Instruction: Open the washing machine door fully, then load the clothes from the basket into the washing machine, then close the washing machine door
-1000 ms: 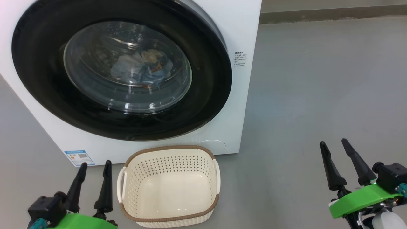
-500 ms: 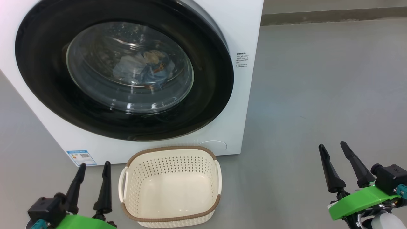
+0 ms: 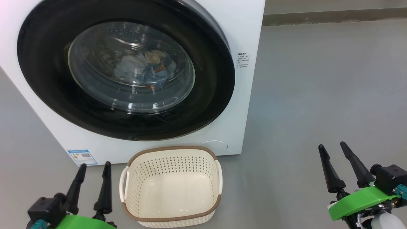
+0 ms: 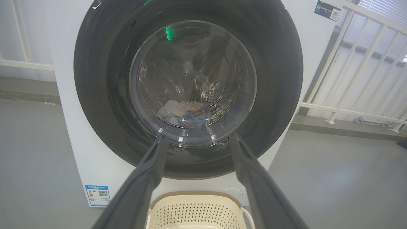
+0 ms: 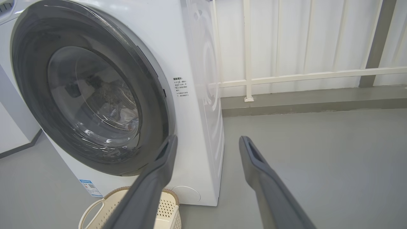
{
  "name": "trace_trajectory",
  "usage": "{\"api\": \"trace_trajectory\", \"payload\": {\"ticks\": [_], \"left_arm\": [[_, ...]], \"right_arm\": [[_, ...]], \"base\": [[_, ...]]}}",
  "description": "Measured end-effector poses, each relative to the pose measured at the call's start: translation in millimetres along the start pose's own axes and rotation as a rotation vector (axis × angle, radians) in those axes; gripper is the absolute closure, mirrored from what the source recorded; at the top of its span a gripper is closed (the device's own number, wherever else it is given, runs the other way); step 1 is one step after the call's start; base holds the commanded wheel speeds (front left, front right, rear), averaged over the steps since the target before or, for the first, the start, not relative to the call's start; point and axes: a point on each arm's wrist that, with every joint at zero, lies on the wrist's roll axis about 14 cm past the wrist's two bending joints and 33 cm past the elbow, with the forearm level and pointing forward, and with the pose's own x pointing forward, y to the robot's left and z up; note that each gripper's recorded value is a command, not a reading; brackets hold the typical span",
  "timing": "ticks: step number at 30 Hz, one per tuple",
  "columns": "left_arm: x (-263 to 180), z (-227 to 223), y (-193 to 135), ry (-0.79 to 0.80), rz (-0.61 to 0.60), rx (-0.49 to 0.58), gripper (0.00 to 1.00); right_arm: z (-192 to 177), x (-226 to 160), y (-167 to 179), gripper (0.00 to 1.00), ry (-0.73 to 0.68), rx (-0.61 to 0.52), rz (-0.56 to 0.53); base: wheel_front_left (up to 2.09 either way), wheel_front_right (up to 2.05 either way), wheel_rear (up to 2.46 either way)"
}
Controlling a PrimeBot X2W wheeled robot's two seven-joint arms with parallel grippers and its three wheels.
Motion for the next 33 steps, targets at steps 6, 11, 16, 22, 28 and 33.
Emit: {"api": "trace_trajectory", "payload": {"ticks": [6,11,16,22,28,33], "left_arm": [[-0.3,-0.4,1.2,0.002,0.003,0.001,0.00],[-0.8,-0.6,2.8,0.003,0.008,0.001,0.00],[-0.9,-0.2,2.8,0.001,0.009,-0.008,0.00],[-1.4,-0.5,3.3,0.002,0.011,-0.007,0.00],[-1.9,-1.0,4.4,0.004,0.014,-0.007,0.00],[-2.2,-1.2,4.8,0.004,0.016,-0.007,0.00]], "right_arm": [[-0.5,0.4,0.4,0.00,0.001,0.000,0.001],[-0.6,0.7,0.6,0.00,0.001,0.000,0.001],[-0.5,0.7,0.9,0.00,0.001,0.001,0.001],[-1.0,0.8,1.3,0.00,0.002,0.002,0.002],[-1.8,1.5,2.0,0.00,0.004,0.003,0.004],[-1.8,1.7,2.3,0.00,0.003,0.004,0.004]], "base": [[0.00,0.00,0.00],[0.00,0.00,0.00],[0.00,0.00,0.00],[0.00,0.00,0.00],[0.00,0.00,0.00],[0.00,0.00,0.00]]}}
